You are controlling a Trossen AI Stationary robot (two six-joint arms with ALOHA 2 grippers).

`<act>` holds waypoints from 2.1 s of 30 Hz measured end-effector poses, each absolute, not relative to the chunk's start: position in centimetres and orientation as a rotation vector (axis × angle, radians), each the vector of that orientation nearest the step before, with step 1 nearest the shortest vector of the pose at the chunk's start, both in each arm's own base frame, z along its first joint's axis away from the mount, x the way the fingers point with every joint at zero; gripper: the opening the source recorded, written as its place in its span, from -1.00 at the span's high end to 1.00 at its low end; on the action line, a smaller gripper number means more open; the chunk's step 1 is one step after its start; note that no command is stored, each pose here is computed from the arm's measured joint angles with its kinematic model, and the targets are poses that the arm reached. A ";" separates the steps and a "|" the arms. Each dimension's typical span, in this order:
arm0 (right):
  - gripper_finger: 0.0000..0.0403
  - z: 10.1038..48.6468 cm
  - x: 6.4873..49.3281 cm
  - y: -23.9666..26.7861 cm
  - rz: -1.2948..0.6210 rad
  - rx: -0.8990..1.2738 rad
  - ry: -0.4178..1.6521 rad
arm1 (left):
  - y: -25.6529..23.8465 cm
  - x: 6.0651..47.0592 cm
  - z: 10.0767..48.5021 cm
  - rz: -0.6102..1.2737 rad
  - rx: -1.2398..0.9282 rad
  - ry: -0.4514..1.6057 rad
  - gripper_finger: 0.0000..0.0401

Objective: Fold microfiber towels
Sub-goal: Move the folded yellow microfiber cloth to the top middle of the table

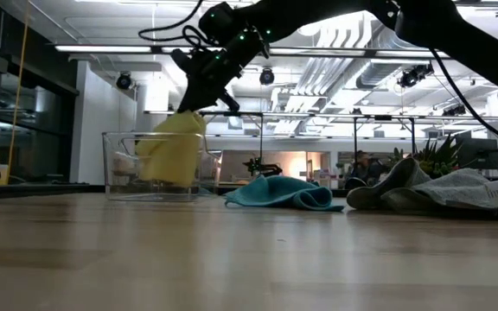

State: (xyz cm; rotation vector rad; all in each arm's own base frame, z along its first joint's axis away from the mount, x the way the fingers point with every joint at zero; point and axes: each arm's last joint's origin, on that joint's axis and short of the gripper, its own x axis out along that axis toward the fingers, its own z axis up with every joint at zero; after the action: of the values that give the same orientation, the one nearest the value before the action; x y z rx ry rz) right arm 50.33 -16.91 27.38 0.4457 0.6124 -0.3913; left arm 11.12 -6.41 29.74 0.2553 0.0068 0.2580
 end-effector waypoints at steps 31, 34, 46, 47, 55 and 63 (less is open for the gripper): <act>1.00 40.0 38.2 -10.7 -0.757 0.131 0.864 | -6.4 11.1 29.5 0.255 0.238 0.020 1.00; 1.00 39.3 37.0 -9.8 -0.792 0.115 0.904 | -6.4 11.1 29.5 0.255 0.233 0.021 1.00; 1.00 33.8 26.9 -7.4 -0.825 0.271 0.812 | -6.4 11.1 29.6 0.261 0.230 0.012 1.00; 1.00 33.3 26.1 -7.2 -0.828 0.283 0.807 | -6.4 11.1 29.7 0.263 0.231 0.007 1.00; 1.00 31.0 22.7 -6.4 -0.840 0.353 0.813 | -6.4 11.1 29.9 0.266 0.218 -0.012 1.00; 1.00 30.5 23.0 -6.4 -0.812 0.370 0.797 | -6.4 11.1 29.9 0.265 0.220 -0.010 1.00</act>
State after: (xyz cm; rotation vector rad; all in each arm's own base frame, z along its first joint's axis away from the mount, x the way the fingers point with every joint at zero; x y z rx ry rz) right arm 22.99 -6.38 30.51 0.3701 0.7968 -0.8124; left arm 11.13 -6.38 29.92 0.2201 -0.0103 0.2652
